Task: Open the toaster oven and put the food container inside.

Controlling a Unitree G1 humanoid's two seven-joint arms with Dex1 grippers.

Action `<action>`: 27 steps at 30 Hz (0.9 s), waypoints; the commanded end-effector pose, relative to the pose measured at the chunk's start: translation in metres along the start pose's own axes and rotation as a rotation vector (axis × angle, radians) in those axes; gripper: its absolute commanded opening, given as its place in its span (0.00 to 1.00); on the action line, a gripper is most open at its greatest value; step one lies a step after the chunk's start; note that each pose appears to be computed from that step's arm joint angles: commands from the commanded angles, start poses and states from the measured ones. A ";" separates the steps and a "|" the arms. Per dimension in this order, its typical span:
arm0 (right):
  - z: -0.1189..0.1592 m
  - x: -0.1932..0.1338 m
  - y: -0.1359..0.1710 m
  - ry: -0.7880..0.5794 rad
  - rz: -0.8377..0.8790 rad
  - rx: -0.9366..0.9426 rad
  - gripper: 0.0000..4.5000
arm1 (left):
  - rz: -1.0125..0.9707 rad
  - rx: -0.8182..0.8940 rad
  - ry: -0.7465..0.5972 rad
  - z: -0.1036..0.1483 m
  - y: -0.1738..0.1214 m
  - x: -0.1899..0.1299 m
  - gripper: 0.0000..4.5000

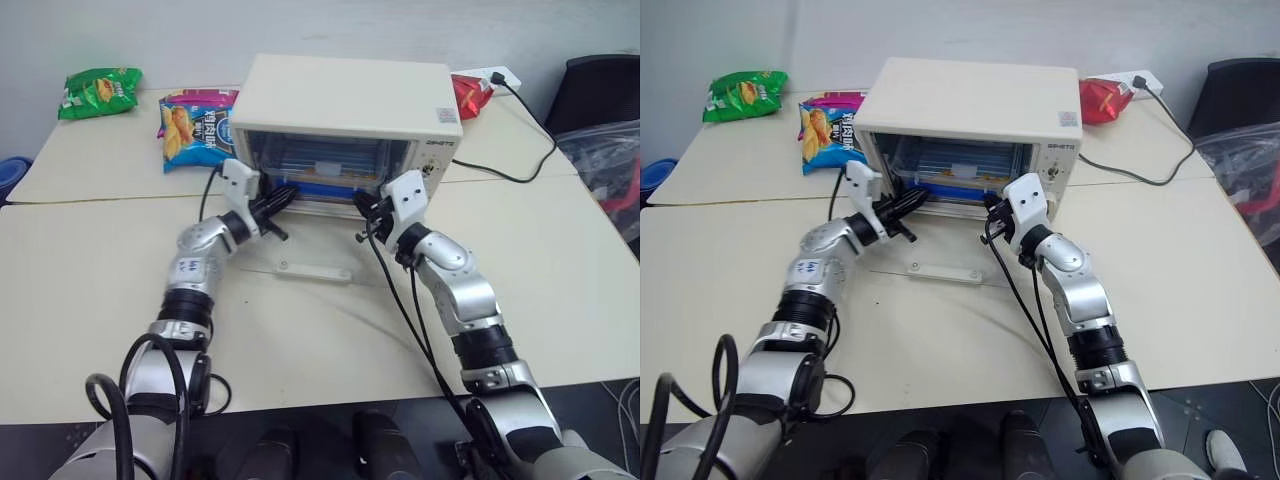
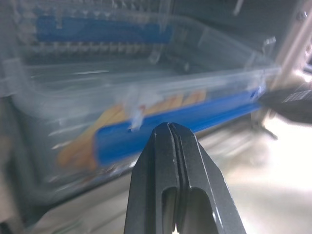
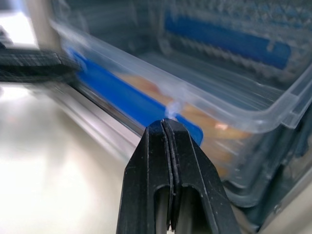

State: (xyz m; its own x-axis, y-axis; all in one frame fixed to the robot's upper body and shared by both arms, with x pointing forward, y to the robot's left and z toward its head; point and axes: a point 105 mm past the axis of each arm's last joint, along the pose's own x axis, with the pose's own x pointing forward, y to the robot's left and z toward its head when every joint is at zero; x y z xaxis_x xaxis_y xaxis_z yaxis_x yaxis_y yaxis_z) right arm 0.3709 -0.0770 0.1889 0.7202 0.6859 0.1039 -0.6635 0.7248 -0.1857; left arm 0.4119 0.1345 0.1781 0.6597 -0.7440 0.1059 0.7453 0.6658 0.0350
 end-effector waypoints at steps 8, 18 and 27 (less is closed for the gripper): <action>-0.030 -0.097 -0.015 0.196 0.149 -0.166 0.00 | -0.398 0.120 0.084 0.039 -0.026 -0.121 0.57; -0.082 -0.092 -0.017 0.227 0.225 -0.163 0.00 | -0.500 0.091 0.173 0.050 -0.032 -0.163 0.99; -0.014 -0.043 -0.001 -0.258 0.166 0.036 0.00 | -0.412 0.053 0.004 0.059 -0.033 -0.161 0.99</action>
State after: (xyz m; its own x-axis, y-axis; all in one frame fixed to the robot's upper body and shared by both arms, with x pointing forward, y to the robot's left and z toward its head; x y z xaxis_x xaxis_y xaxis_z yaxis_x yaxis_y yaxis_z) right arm 0.3465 -0.1017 0.1452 0.5441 0.8097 0.2199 -0.7991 0.5800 -0.1582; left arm 0.2767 0.2298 0.2037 0.2680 -0.9633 0.0166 0.9617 0.2685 0.0548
